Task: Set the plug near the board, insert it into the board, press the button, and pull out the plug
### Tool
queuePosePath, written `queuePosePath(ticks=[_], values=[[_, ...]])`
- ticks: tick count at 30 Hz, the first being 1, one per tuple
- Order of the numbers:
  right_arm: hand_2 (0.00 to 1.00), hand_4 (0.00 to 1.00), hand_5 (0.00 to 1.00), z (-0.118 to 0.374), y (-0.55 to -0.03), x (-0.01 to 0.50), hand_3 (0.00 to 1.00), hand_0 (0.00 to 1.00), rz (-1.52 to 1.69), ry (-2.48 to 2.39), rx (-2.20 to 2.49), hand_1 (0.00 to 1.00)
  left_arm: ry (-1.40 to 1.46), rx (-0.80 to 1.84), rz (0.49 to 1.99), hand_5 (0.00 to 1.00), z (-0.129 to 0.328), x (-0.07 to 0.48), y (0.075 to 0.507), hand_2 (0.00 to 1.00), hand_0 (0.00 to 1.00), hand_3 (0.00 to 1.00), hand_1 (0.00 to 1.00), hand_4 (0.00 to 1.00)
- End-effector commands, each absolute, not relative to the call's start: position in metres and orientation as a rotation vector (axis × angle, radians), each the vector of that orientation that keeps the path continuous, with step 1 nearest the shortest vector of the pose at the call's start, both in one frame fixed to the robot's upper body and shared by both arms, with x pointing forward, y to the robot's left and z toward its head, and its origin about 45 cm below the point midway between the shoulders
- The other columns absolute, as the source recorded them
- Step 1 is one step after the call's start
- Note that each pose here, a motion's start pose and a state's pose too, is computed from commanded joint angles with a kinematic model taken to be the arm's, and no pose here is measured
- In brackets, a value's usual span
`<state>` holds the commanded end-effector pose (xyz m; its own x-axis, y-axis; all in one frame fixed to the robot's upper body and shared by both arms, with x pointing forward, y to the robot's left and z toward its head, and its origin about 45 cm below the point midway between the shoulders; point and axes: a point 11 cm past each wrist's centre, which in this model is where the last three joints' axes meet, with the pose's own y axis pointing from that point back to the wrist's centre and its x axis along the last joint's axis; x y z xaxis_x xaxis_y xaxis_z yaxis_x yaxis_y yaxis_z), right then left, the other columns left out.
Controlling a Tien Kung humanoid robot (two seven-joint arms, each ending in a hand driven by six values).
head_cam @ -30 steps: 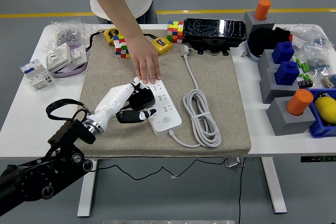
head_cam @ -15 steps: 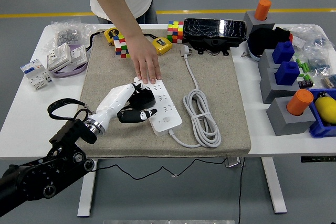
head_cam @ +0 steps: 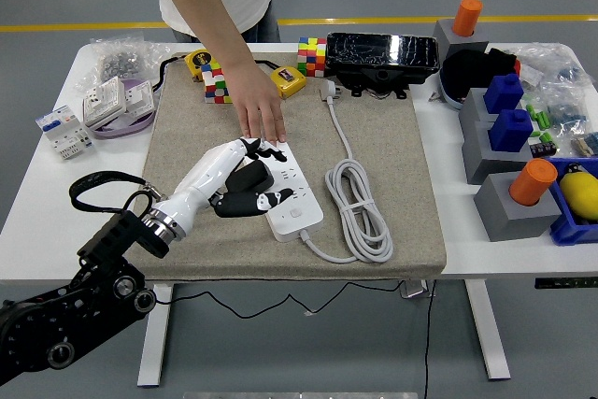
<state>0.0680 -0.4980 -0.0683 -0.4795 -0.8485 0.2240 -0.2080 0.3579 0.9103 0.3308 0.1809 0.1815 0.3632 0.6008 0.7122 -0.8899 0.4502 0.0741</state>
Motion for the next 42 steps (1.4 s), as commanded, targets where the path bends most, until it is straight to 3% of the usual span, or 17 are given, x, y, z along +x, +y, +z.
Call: queuePosePath(ticks=[4, 5, 10, 11, 16, 17, 29, 40, 41, 42], values=[[0.601, 0.878, 0.405, -0.069, -0.498, 0.067, 0.537, 0.529, -1.132, -1.897, 0.919, 0.629, -0.631, 0.582, 0.923, 0.34, 0.177, 0.321, 0.18, 0.524, 0.388, 0.626, 0.479, 0.828], [0.601, 0.878, 0.405, -0.069, -0.498, 0.067, 0.537, 0.529, -1.132, -1.896, 0.919, 0.629, -0.626, 0.604, 0.902, 0.28, 0.175, 0.319, 0.179, 0.28, 0.2, 0.655, 0.187, 0.821], [0.601, 0.878, 0.405, -0.068, -0.499, 0.068, 0.537, 0.529, -1.126, -1.894, 0.921, 0.629, -0.609, 0.757, 0.773, 0.28, 0.163, 0.314, 0.171, 0.28, 0.2, 0.655, 0.187, 0.821], [0.6, 0.877, 0.405, -0.067, -0.499, 0.068, 0.537, 0.529, -1.124, -1.894, 0.923, 0.629, -0.606, 0.77, 0.761, 0.102, 0.162, 0.314, 0.169, 0.145, 0.118, 0.768, 0.064, 0.758], [0.6, 0.877, 0.405, -0.066, -0.5, 0.07, 0.537, 0.529, -1.12, -1.895, 0.927, 0.629, -0.601, 0.799, 0.734, 0.102, 0.16, 0.315, 0.163, 0.145, 0.118, 0.768, 0.064, 0.758], [0.6, 0.877, 0.405, -0.066, -0.5, 0.07, 0.536, 0.528, -1.12, -1.896, 0.927, 0.629, -0.6, 0.798, 0.734, 0.1, 0.16, 0.316, 0.162, 0.139, 0.1, 0.83, 0.068, 0.756], [0.599, 0.877, 0.404, -0.068, -0.498, 0.067, 0.537, 0.529, -1.129, -1.892, 0.924, 0.629, -0.567, 0.845, 0.723, 0.108, 0.143, 0.318, 0.16, 0.135, 0.088, 0.884, 0.07, 0.753], [0.599, 0.877, 0.405, -0.068, -0.498, 0.068, 0.537, 0.529, -1.131, -1.9, 0.923, 0.628, -0.562, 0.881, 0.706, 0.106, 0.139, 0.322, 0.158, 0.135, 0.089, 0.884, 0.07, 0.75], [0.599, 0.878, 0.404, -0.068, -0.498, 0.067, 0.537, 0.529, -1.131, -1.9, 0.922, 0.629, -0.559, 0.886, 0.702, 0.105, 0.137, 0.321, 0.158, 0.134, 0.085, 0.809, 0.07, 0.748], [0.599, 0.878, 0.404, -0.068, -0.498, 0.067, 0.537, 0.529, -1.132, -1.9, 0.921, 0.629, -0.558, 0.892, 0.698, 0.105, 0.136, 0.321, 0.159, 0.134, 0.085, 0.809, 0.07, 0.748]])
